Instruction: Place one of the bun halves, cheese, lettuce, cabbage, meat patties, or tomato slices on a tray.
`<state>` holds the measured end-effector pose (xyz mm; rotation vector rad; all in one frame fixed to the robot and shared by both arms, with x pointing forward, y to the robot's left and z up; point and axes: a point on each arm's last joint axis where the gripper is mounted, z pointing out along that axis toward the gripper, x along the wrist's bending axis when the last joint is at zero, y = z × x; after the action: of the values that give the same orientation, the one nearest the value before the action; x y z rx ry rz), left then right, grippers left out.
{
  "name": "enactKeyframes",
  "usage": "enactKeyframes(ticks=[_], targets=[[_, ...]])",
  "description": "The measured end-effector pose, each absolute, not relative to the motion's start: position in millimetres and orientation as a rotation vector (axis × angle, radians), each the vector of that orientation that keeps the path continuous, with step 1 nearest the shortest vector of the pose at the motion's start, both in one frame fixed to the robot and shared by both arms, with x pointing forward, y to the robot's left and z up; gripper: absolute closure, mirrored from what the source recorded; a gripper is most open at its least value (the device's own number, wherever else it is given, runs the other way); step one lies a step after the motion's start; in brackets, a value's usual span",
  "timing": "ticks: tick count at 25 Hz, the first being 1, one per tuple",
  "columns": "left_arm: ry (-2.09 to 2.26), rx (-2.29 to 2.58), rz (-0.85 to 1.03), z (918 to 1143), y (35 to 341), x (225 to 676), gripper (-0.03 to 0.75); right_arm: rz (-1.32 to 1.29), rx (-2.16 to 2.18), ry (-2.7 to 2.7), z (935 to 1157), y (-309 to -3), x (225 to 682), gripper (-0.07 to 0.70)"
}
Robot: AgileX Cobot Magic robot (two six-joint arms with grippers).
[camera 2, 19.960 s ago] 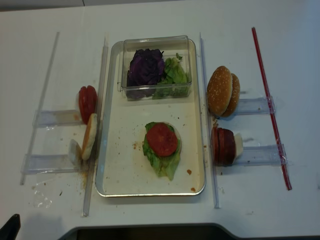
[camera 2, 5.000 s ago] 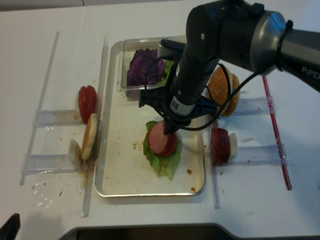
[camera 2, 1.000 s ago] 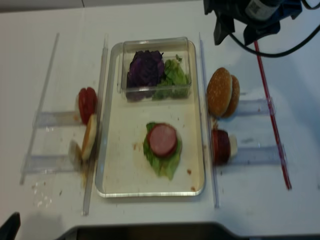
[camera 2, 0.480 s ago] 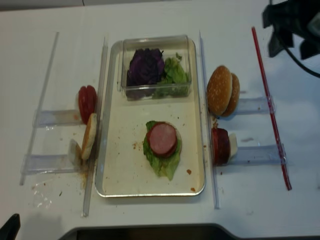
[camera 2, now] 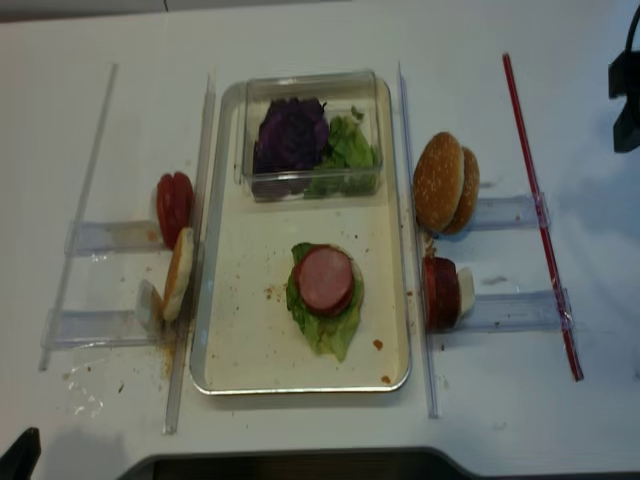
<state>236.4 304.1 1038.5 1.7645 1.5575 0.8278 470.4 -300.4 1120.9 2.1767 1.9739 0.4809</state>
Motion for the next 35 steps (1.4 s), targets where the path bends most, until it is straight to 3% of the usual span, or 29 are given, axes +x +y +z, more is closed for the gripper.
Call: enactKeyframes(ticks=[8,20,35], targets=[[1.558,1.764,0.828,1038.5,304.1,236.4,0.367,0.499,2.136,2.02,1121.4,-298.6,468.0,0.144],[1.558,1.764,0.828,1038.5,304.1,236.4,0.367,0.595,1.979,2.062,1134.9,-294.0,427.3,0.144],[1.558,1.764,0.828,1038.5,304.1,236.4,0.367,0.619,1.884,2.089,1101.4,-289.4,345.5,0.144]])
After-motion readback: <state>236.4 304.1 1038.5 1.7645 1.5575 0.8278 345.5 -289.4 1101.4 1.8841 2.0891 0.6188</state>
